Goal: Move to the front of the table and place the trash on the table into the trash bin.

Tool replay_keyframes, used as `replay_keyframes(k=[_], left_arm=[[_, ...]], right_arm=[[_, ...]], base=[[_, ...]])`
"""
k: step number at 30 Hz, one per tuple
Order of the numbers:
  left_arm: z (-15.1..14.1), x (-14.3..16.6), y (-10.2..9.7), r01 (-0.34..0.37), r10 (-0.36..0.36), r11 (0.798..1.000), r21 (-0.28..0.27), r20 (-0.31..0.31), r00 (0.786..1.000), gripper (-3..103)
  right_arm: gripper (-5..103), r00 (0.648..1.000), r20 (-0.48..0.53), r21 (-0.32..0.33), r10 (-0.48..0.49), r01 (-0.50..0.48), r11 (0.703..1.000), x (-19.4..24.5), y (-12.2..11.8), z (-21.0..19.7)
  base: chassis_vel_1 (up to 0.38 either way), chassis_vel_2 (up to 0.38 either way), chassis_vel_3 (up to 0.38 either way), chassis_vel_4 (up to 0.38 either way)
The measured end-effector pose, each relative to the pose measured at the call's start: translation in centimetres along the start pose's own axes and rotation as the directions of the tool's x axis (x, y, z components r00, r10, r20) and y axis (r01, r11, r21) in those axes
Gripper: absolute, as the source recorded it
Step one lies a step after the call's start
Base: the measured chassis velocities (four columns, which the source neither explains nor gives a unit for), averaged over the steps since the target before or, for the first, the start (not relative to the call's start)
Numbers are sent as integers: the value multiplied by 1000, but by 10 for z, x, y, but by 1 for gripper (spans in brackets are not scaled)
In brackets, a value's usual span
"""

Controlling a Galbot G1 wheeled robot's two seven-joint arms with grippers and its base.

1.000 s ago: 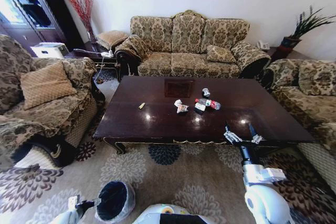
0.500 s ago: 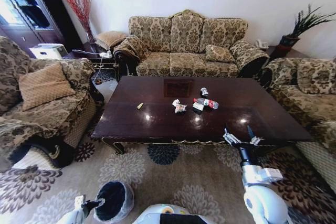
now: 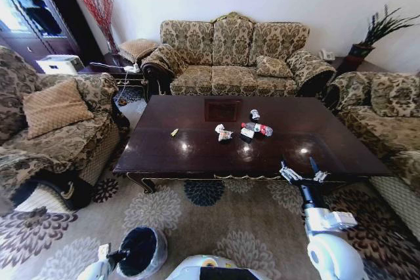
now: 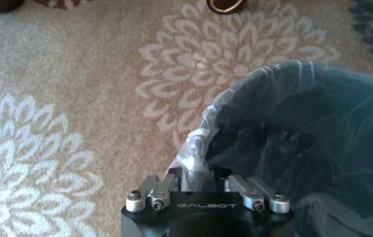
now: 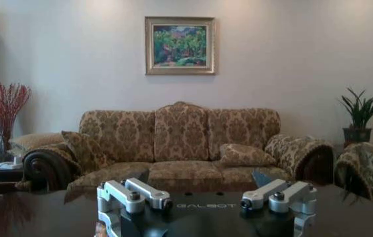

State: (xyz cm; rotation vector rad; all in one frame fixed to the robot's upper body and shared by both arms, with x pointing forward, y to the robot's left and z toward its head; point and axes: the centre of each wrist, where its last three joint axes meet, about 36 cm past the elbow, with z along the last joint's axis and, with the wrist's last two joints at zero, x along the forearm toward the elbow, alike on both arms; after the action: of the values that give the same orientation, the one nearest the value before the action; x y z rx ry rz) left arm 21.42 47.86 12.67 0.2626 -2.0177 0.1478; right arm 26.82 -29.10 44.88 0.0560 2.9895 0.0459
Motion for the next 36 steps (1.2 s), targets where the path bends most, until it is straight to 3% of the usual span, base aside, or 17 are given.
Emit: replay_keyframes(k=[4, 6, 8, 18, 21, 22, 25, 26, 29, 31, 32, 33, 34, 36], left_arm=[[-1, 1, 1, -2, 2, 1000, 1, 4, 1000, 15], [-1, 1, 1, -3, 3, 1000, 1, 6, 1000, 15], [-1, 1, -1, -6, 6, 1000, 7, 11, 1000, 4], [-7, 15, -11, -16, 12, 998, 57, 73, 997, 0], [-22, 44, -15, -27, 15, 997, 69, 170, 985, 0], [-22, 44, -15, -27, 15, 997, 69, 170, 985, 0], [-36, 84, -14, -23, 12, 999, 37, 259, 966, 0], [-36, 84, -14, -23, 12, 999, 37, 259, 966, 0], [-53, 139, -8, -5, 11, 1000, -18, 361, 933, 0], [-58, 150, -6, 2, 7, 1000, -24, 380, 925, 0], [-71, 183, -1, 26, -9, 999, -33, 437, 899, 0], [-77, 197, -1, 35, -13, 999, -38, 464, 886, 0], [-77, 197, -1, 35, -13, 999, -38, 464, 886, 0], [-90, 229, 0, 54, -22, 997, -48, 518, 855, 0]], right_arm=[[100, 1000, -2, 3, 7, -7, 1000, -1, -3, 1], [100, 1000, -3, 6, 14, -14, 1000, -2, -3, 2], [100, 1000, -4, 10, 28, -28, 1000, -4, -5, 4], [100, 999, 9, -5, 41, -41, 999, -6, -10, 10], [100, 999, 18, -40, 30, -29, 999, -7, -12, 16], [100, 999, 18, -40, 30, -29, 999, -7, -12, 16], [100, 999, 32, -60, 27, -25, 998, -11, -14, 26], [100, 999, 32, -60, 27, -25, 998, -11, -14, 26], [100, 999, 33, -81, 18, -15, 997, -12, -14, 41], [100, 999, 32, -85, 18, -15, 996, -13, -14, 44], [100, 999, 31, -92, 19, -16, 996, -13, -15, 51], [100, 999, 34, -94, 20, -17, 995, -13, -15, 54], [100, 999, 34, -94, 20, -17, 995, -13, -15, 54], [100, 999, 40, -93, 22, -19, 995, -14, -17, 61]], base=[[0, 0, 0, 0], [0, 0, 0, 0], [0, 0, 0, 0], [0, 0, 0, 0], [0, 0, 0, 0], [0, 0, 0, 0], [0, 0, 0, 0], [0, 0, 0, 0], [0, 0, 0, 0], [0, 0, 0, 0], [0, 0, 0, 0], [0, 0, 0, 0], [0, 0, 0, 0], [0, 0, 0, 0]])
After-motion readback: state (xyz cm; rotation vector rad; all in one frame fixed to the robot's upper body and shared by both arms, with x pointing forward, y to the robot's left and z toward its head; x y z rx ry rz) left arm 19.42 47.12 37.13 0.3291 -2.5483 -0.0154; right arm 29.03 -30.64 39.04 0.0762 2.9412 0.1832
